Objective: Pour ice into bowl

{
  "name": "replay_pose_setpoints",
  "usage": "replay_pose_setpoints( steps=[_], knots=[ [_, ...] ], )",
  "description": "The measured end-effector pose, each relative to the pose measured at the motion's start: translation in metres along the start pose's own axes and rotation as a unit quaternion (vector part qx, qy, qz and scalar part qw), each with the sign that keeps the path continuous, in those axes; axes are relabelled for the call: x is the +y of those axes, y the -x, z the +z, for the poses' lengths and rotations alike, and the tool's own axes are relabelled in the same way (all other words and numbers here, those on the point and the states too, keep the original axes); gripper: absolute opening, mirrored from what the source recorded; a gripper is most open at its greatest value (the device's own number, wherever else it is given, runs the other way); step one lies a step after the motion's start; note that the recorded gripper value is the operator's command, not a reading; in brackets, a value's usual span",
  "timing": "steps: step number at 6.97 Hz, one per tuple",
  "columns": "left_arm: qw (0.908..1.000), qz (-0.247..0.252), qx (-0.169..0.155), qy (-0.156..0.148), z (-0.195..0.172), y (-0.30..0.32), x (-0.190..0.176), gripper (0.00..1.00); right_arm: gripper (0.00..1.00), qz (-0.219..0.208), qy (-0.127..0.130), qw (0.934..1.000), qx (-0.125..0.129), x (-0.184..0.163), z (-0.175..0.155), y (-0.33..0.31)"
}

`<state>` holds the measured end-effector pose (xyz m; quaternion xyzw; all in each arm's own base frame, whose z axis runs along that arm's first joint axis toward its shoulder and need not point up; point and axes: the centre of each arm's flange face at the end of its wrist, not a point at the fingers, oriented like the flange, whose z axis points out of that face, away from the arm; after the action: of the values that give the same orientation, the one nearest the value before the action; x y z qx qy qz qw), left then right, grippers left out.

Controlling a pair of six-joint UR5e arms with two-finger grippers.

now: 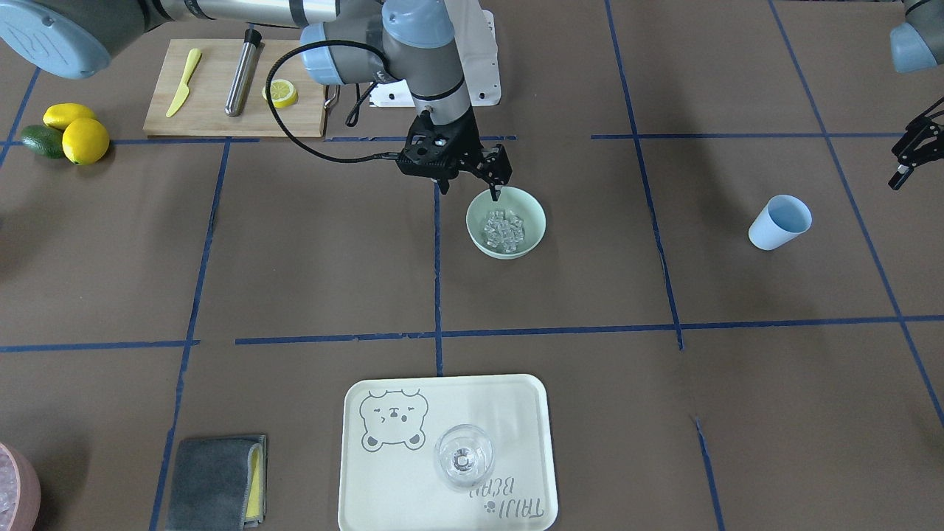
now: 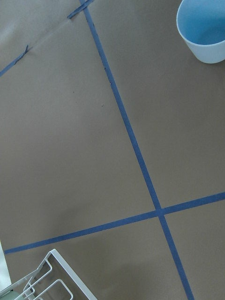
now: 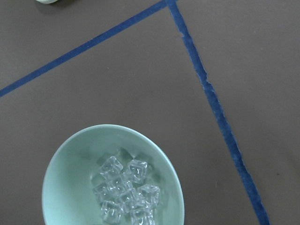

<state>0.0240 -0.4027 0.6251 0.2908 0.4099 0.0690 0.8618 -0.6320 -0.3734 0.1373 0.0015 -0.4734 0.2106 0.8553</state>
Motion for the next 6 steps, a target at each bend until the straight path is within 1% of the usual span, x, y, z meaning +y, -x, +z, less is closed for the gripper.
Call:
replay_pose_setpoints(
  steps=[1,3,4,5,6],
  knots=[
    [1.0,0.0,0.001,-0.001,-0.001,-0.001,0.0,1.0,0.93,-0.002,-0.005,0.9998,0.02,-0.003,0.011,0.014],
    [1.0,-0.003,0.002,-0.005,-0.003,-0.003,-0.002,1.0,0.92,-0.011,-0.007,0.9987,0.049,-0.012,0.031,0.021],
    [0.9999,-0.009,0.003,-0.007,-0.003,-0.004,-0.003,1.0,0.82,-0.019,-0.005,0.9977,0.065,-0.014,0.039,0.018],
    [0.9999,-0.014,0.003,-0.008,-0.004,-0.004,-0.003,1.0,0.68,-0.031,0.0,0.9962,0.081,-0.015,0.045,0.014],
    [0.9998,-0.015,0.004,-0.009,-0.004,-0.004,-0.004,1.0,0.53,-0.038,0.004,0.995,0.092,-0.015,0.049,0.011]
  ],
)
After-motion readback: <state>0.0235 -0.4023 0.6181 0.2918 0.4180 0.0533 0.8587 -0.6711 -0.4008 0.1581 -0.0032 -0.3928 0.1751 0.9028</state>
